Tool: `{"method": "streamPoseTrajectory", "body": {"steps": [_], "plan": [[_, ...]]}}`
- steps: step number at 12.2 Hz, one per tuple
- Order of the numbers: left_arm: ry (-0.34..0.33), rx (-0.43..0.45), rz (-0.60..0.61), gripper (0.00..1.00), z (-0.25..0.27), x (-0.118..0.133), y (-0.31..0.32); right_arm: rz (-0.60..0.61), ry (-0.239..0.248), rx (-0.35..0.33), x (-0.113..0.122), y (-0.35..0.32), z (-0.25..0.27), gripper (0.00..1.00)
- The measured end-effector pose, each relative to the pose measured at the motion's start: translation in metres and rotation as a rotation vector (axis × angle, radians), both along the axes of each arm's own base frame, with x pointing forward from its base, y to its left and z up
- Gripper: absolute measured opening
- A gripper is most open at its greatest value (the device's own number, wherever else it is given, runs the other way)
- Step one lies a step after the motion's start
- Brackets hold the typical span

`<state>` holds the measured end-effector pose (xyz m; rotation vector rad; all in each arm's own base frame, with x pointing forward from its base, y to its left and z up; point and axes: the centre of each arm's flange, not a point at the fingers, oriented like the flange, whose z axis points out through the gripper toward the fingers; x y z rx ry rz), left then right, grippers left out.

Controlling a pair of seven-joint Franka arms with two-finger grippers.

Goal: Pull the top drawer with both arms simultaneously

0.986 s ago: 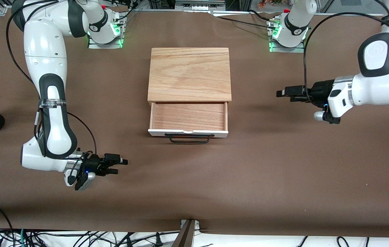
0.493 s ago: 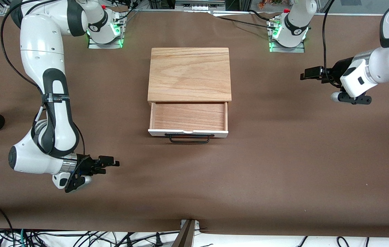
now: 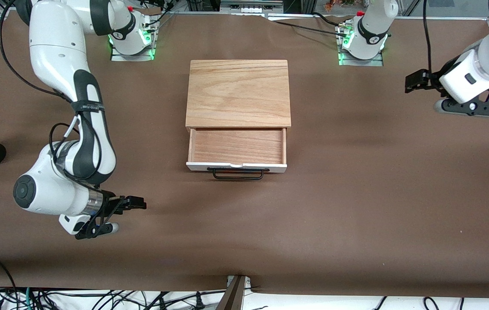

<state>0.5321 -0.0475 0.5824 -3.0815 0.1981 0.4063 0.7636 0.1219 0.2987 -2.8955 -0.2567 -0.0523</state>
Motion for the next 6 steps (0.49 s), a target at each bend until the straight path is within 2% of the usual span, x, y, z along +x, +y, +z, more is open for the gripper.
{"method": "streamPoseTrajectory", "body": {"steps": [2, 4, 6], "plan": [[-0.003, 0.024, -0.030, 1.00, 0.001, 0.001, 0.004, -0.006, -0.014, -0.044, 0.001, -0.012, 0.016, 1.00], [-0.004, 0.023, -0.032, 1.00, 0.003, 0.000, 0.004, -0.017, 0.014, -0.093, -0.002, -0.027, 0.026, 1.00], [-0.007, -0.013, -0.002, 1.00, 0.006, 0.000, 0.005, -0.055, 0.042, -0.126, -0.007, -0.031, 0.044, 1.00]]}}
